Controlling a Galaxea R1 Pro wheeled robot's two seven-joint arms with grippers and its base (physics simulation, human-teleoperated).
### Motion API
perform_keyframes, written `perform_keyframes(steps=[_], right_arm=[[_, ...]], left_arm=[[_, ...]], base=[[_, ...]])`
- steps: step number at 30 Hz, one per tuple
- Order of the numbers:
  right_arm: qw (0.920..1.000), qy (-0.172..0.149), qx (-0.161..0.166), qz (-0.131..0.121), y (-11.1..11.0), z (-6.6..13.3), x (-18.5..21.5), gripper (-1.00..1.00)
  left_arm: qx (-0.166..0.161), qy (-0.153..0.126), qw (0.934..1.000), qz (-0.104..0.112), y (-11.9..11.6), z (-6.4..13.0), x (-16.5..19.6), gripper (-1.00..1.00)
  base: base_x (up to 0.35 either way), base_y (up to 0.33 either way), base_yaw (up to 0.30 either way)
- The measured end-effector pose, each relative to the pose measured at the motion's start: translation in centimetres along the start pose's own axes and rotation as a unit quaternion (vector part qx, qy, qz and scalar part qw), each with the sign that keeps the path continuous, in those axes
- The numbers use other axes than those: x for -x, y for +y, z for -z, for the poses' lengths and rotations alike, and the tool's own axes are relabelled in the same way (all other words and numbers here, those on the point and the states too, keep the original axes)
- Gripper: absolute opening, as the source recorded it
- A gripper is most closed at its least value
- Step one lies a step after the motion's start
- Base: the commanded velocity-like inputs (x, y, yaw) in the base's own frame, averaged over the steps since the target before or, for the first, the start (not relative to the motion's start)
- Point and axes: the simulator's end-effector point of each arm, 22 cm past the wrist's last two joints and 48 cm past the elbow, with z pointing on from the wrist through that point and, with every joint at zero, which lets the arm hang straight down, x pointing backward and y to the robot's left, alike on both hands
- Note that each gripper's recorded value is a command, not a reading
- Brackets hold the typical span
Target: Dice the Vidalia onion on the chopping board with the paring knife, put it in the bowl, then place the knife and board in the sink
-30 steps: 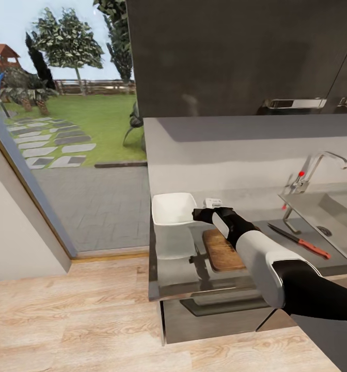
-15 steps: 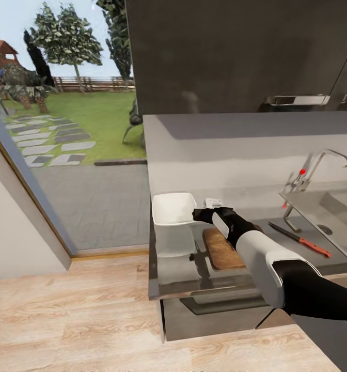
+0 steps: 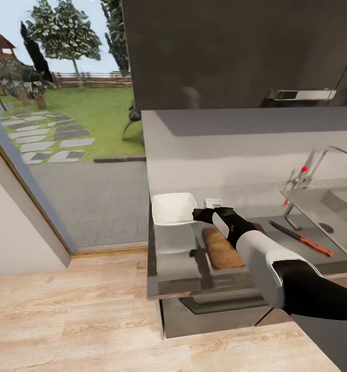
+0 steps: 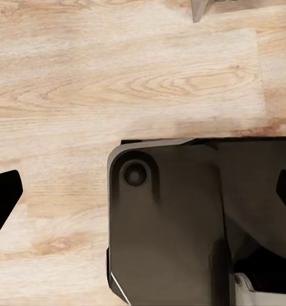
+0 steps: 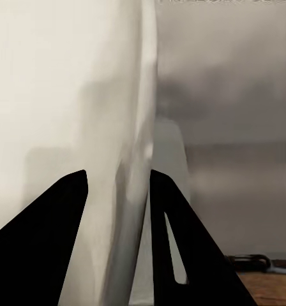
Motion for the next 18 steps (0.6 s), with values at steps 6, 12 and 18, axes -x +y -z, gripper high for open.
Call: perform_keyframes(steps=[6, 12, 18], right_arm=[[1.0000, 0.001, 0.001, 0.000, 0.01, -0.10, -0.12, -1.00], [1.0000, 0.002, 0.001, 0.000, 0.00, -0.11, -0.15, -1.00], [1.0000, 0.002, 0.001, 0.000, 0.00, -0.12, -0.16, -1.00]], left_arm=[[0.000, 0.001, 1.0000, 0.000, 0.00, 0.00, -0.03, 1.00], [0.000, 0.001, 1.0000, 0.000, 0.01, -0.01, -0.03, 1.00], [0.000, 0.001, 1.0000, 0.000, 0.00, -0.01, -0.03, 1.00]], base=[[0.122, -0.114, 0.000], [0.019, -0.018, 0.000], [0.003, -0.002, 0.000]])
